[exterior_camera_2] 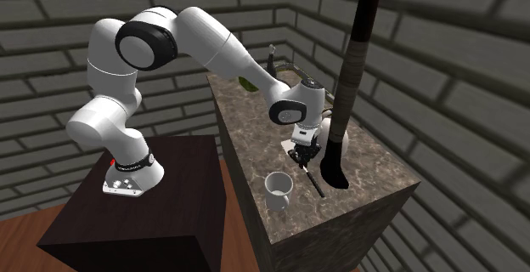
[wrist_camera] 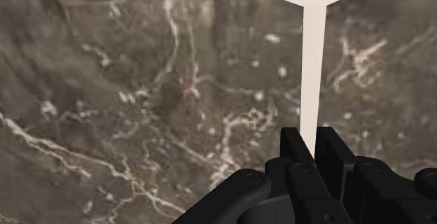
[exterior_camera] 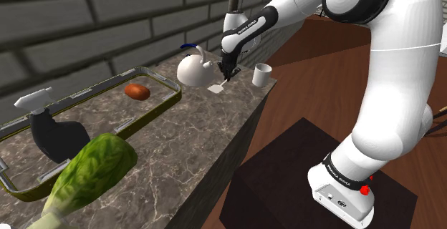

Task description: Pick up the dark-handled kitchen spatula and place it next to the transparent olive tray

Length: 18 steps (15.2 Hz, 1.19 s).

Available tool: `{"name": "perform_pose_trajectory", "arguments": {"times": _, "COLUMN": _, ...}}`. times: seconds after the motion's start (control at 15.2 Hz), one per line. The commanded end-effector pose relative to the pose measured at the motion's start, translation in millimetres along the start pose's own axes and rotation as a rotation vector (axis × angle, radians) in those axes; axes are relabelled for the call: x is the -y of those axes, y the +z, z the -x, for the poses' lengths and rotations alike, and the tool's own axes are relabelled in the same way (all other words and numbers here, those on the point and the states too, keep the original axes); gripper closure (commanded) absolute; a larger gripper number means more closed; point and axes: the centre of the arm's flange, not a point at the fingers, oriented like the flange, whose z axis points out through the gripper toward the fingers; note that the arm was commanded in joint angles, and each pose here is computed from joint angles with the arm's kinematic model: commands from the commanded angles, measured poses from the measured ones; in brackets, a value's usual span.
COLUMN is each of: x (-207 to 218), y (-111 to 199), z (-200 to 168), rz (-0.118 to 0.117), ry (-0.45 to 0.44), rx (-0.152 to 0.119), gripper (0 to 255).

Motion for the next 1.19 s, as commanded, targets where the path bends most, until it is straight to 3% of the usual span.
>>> {"name": "perform_pose_trajectory", "arguments": {"times": 0.0, "x": 0.0, "y": 0.0, "z": 0.0, "rz": 0.0, "ry": 0.0, "rx": 0.0, "gripper": 255}}
{"name": "perform_pose_trajectory", "arguments": {"times": 0.2, "x": 0.0, "y": 0.0, "z": 0.0, "rz": 0.0, "ry": 0.0, "rx": 0.0, "gripper": 255}}
{"name": "perform_pose_trajectory", "arguments": {"times": 1.12, "x": 0.0, "y": -73.7, "z": -4.9, "rz": 0.0, "ry": 0.0, "rx": 0.0, "gripper": 255}}
